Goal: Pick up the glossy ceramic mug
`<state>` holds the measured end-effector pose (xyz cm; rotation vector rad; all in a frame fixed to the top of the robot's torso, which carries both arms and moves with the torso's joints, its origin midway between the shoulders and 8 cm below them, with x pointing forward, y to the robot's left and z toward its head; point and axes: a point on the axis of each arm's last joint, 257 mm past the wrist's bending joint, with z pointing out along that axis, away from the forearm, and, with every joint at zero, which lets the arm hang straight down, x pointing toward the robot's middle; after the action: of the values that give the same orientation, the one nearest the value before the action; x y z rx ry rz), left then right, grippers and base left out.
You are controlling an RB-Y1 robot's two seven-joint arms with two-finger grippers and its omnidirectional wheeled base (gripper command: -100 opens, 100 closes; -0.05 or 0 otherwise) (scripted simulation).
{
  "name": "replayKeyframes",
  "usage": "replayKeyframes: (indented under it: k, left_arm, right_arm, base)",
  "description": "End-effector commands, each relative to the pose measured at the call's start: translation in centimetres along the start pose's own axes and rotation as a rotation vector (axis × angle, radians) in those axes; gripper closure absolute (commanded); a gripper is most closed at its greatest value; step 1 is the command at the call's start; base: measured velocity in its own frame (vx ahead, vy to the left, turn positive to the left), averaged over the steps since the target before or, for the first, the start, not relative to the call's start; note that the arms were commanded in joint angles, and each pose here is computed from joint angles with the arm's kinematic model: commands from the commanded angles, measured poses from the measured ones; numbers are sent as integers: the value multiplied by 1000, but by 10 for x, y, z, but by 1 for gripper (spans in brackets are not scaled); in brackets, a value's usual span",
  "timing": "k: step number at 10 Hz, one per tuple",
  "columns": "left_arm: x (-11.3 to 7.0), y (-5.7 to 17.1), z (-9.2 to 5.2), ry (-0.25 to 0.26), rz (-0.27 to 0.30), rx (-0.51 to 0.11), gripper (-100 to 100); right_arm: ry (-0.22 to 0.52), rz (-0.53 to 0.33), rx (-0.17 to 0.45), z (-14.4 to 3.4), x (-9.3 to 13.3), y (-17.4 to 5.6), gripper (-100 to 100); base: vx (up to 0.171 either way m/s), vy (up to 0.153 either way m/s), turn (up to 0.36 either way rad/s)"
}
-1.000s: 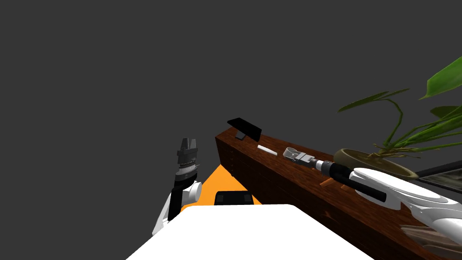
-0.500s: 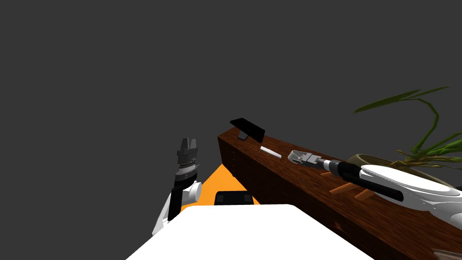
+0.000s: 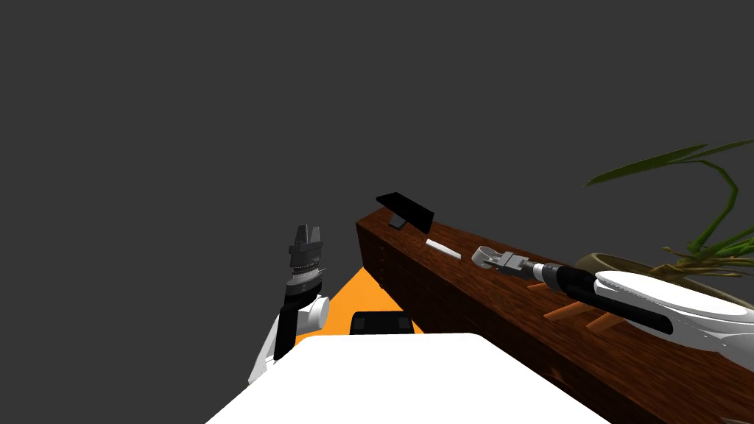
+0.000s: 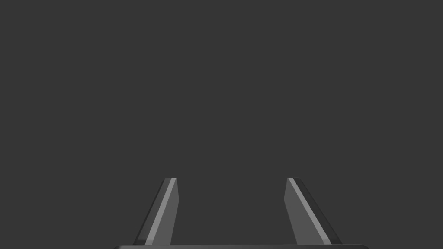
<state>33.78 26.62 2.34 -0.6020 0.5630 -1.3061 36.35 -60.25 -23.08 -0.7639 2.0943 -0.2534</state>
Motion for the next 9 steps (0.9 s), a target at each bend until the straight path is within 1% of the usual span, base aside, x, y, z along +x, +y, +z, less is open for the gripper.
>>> replayKeyframes:
  k: [1, 2, 4, 5, 6, 8, 9]
  left_arm:
    - [0, 0, 0, 0, 0, 0, 0]
    - [0, 0, 0, 0, 0, 0, 0]
    - [0, 0, 0, 0, 0, 0, 0]
    - [0, 0, 0, 0, 0, 0, 0]
    - [0, 0, 0, 0, 0, 0, 0]
    - [0, 0, 0, 0, 0, 0, 0]
    - [0, 0, 0, 0, 0, 0, 0]
  right_arm:
    - [0, 0, 0, 0, 0, 0, 100]
    - [-3, -4, 10, -1, -3, -5, 100]
    - [-4, -4, 10, -1, -3, -5, 100]
    - [-4, -4, 10, -1, -3, -5, 0]
    - [41, -14, 51, -14, 13, -25, -100]
    - [73, -22, 81, -24, 24, -40, -100]
    - [107, -31, 114, -37, 35, -57, -100]
  base:
    - [7, -11, -6]
    - [0, 0, 0]
    - [0, 0, 0]
    - [0, 0, 0]
    - [-63, 13, 33]
    - [-107, 16, 33]
    - [-122, 24, 22]
